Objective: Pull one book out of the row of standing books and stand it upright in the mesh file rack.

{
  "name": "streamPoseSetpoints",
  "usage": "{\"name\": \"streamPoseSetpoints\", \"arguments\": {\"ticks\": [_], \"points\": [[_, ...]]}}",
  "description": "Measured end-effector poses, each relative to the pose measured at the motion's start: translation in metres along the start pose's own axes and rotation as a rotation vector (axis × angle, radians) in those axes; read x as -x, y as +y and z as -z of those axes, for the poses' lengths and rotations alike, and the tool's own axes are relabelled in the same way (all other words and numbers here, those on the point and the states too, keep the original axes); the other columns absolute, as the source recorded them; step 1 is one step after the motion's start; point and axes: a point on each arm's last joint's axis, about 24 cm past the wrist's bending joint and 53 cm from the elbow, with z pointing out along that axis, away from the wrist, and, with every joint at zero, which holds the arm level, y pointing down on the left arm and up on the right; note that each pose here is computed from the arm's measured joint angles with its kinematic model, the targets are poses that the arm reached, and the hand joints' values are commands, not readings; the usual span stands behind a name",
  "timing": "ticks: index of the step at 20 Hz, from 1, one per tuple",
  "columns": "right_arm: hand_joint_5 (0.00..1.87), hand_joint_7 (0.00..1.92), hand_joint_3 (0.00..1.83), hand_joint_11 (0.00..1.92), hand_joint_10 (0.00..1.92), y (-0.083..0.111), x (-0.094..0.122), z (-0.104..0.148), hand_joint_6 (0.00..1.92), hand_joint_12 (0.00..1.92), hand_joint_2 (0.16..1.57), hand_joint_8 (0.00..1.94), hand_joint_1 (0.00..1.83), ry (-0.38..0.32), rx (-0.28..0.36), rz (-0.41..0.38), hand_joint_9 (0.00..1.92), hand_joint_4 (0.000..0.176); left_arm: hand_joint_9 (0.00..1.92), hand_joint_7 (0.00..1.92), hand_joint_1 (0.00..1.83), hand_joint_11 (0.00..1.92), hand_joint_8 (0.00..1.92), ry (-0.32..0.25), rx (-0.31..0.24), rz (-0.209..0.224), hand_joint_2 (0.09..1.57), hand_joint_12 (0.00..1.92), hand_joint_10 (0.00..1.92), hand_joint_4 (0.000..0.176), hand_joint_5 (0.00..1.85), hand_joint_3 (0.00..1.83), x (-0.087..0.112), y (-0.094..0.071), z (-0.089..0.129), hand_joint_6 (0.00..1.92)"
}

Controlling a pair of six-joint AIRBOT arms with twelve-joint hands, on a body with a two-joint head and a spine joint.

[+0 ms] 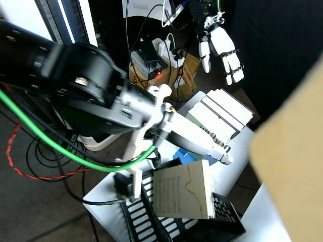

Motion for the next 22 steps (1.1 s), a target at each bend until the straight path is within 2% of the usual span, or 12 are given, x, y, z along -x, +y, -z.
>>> {"name": "streamPoseSetpoints", "arguments": {"ticks": [4, 7, 8, 10, 12, 13, 14, 16, 17, 18, 21, 22], "points": [[0.0, 0.0, 0.02, 0.0, 0.0, -0.01, 0.009, 0.012, 0.0, 0.0, 0.98, 0.0, 0.68, -0.048, -0.025, -0.1, 0.0, 0.0, 0.0, 0.0, 0.53, 0.0, 0.0, -0.002, 0.004, 0.005, 1.46, 0.0, 0.0, 0.017, 0.13, 0.0, 0.0, 0.0, 0.0, 0.0], [0.0, 0.0, 0.03, 0.0, 0.0, -0.016, 0.003, 0.007, 0.0, 0.0, 1.02, 0.0, 0.6, -0.067, -0.05, -0.203, 0.0, 0.038, 0.0, 0.0, 0.54, 0.0, 0.0, -0.004, 0.008, 0.007, 1.46, 0.0, 0.0, 0.027, 0.13, 0.0, 0.0, 0.001, 0.0, 0.0], [0.0, 0.0, 0.02, 0.0, 0.0, -0.015, -0.005, -0.002, 0.0, 0.0, 1.0, 0.0, 0.66, -0.048, -0.049, -0.212, 0.0, 0.032, 0.0, 0.0, 0.56, 0.0, 0.0, -0.007, 0.013, 0.009, 1.45, 0.0, 0.0, 0.024, 0.13, 0.0, 0.001, 0.002, 0.0, 0.0], [0.0, 0.0, 0.03, 0.0, 0.0, -0.025, -0.018, -0.016, 0.0, 0.0, 1.03, 0.0, 0.71, -0.017, -0.068, -0.328, 0.0, 0.095, 0.0, 0.0, 0.59, 0.0, 0.0, -0.009, 0.012, 0.009, 1.45, 0.0, 0.0, 0.026, 0.13, 0.0, 0.001, 0.002, 0.0, 0.0], [0.0, 0.0, 0.01, 0.0, 0.0, -0.037, -0.028, -0.015, 0.0, 0.0, 1.01, 0.0, 0.67, -0.009, -0.096, -0.452, 0.0, 0.047, 0.0, 0.01, 0.62, 0.0, 0.0, -0.004, 0.012, 0.01, 1.43, 0.0, 0.0, 0.02, 0.14, 0.0, 0.0, 0.002, 0.001, 0.0], [0.0, 0.0, 0.0, 0.0, 0.0, -0.039, -0.028, -0.008, 0.0, 0.0, 0.99, 0.0, 0.63, -0.015, -0.099, -0.48, 0.0, 0.07, 0.0, 0.02, 0.64, 0.0, 0.0, -0.007, 0.018, 0.013, 1.43, 0.0, 0.0, 0.011, 0.16, 0.0, 0.0, 0.004, 0.001, 0.01], [0.0, 0.0, 0.0, 0.0, 0.0, -0.039, -0.027, -0.001, 0.0, 0.0, 0.98, 0.0, 0.62, -0.031, -0.1, -0.494, 0.0, 0.125, 0.0, 0.0, 0.62, 0.0, 0.0, -0.014, 0.027, 0.018, 1.43, 0.0, 0.0, 0.021, 0.13, 0.0, 0.002, 0.006, 0.001, 0.0], [0.0, 0.0, 0.0, 0.0, 0.0, -0.041, -0.023, 0.004, 0.0, 0.0, 1.0, 0.0, 0.62, -0.067, -0.103, -0.553, 0.0, 0.078, 0.0, 0.0, 0.6, 0.0, 0.0, -0.02, 0.024, 0.02, 1.44, 0.0, 0.0, 0.037, 0.12, 0.0, 0.003, 0.005, 0.003, 0.0], [0.0, 0.0, 0.01, 0.0, 0.0, -0.044, -0.021, 0.01, 0.0, 0.0, 1.01, 0.0, 0.6, -0.081, -0.108, -0.569, 0.0, 0.08, 0.0, 0.0, 0.59, 0.0, 0.0, -0.008, 0.015, 0.016, 1.44, 0.0, 0.0, 0.042, 0.12, 0.0, -0.001, 0.003, 0.004, 0.0], [0.0, 0.0, 0.01, 0.0, 0.0, -0.046, -0.018, 0.014, 0.0, 0.0, 1.01, 0.0, 0.63, -0.099, -0.111, -0.577, 0.0, 0.135, 0.0, 0.01, 0.6, 0.0, 0.0, -0.004, 0.013, 0.016, 1.44, 0.0, 0.0, 0.034, 0.13, 0.0, -0.002, 0.002, 0.004, 0.0], [0.0, 0.0, 0.01, 0.0, 0.0, -0.049, 0.002, 0.026, 0.0, 0.0, 1.02, 0.0, 0.52, -0.192, -0.103, -0.678, 0.0, 0.12, 0.0, 0.01, 0.62, 0.0, 0.0, -0.016, 0.03, 0.025, 1.44, 0.0, 0.0, 0.033, 0.13, 0.0, 0.0, 0.006, 0.005, 0.0], [0.0, 0.0, 0.02, 0.0, 0.0, -0.05, 0.003, 0.03, 0.0, 0.0, 1.13, 0.0, 0.55, -0.213, -0.105, -0.688, 0.0, 0.103, 0.0, 0.02, 0.64, 0.0, 0.0, -0.016, 0.031, 0.026, 1.43, 0.0, 0.0, 0.029, 0.14, 0.0, 0.0, 0.007, 0.005, 0.0]]}}
